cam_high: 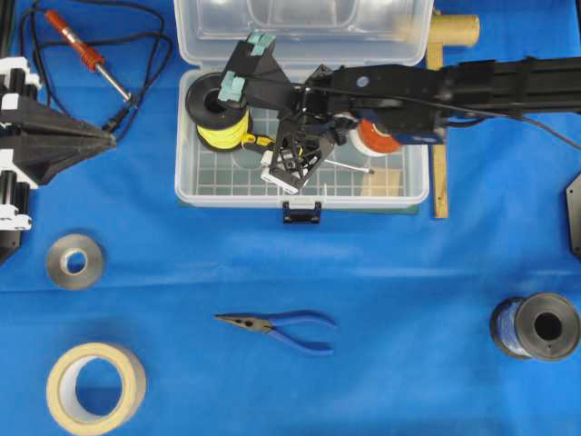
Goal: Pick the screwdriver from the toolbox among several items.
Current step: 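Lower the right gripper and close it on the screwdriver handle, then lift the screwdriver out of the toolbox and carry it toward the front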
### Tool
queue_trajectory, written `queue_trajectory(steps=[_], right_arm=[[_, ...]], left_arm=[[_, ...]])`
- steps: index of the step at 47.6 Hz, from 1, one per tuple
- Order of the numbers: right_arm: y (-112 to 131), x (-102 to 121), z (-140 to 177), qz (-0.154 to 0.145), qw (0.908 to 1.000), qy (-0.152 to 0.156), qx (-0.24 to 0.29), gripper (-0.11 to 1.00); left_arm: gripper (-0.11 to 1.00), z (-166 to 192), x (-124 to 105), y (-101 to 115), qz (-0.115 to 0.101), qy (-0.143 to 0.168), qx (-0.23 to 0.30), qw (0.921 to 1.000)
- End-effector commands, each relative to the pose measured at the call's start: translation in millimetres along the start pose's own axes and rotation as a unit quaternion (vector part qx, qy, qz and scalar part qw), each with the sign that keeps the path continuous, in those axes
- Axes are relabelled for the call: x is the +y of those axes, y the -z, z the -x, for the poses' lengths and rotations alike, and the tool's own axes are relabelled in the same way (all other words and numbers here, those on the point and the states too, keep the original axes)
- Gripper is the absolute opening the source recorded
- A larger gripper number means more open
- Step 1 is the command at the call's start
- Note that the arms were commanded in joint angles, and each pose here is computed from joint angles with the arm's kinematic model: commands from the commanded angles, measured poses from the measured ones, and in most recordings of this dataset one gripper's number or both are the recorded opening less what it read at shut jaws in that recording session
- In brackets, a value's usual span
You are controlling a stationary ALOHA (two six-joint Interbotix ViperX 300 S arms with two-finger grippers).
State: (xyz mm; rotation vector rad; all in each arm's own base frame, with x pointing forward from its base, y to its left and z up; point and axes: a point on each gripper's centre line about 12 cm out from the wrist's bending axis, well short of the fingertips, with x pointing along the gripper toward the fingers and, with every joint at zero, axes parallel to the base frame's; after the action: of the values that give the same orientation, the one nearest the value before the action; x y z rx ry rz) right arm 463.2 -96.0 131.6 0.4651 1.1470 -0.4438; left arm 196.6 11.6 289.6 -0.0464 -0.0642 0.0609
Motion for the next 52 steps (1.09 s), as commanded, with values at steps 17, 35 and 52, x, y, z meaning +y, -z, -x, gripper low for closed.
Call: queue_trajectory(steps=[17,35,52], right_arm=[[-8.2,2.0,-7.1,-0.002,0.9998,-0.006,-0.017,0.43],[-16.4,1.9,70.1,-0.003,0.9992,-0.009,-0.040,0.24],[17.2,54.7,186.2,0.047,0.9936,-0.062,-0.082,0.24]], left_arm=[[0.00,-0.6,0.3,-0.8,0.003,-0.001,0.001,1.0000],[0.00,-0.6,0.4,-0.7,0.004,-0.001,0.002,1.0000],[0.00,-0.6,1.9,-0.7,0.003,-0.005,0.002,1.0000]])
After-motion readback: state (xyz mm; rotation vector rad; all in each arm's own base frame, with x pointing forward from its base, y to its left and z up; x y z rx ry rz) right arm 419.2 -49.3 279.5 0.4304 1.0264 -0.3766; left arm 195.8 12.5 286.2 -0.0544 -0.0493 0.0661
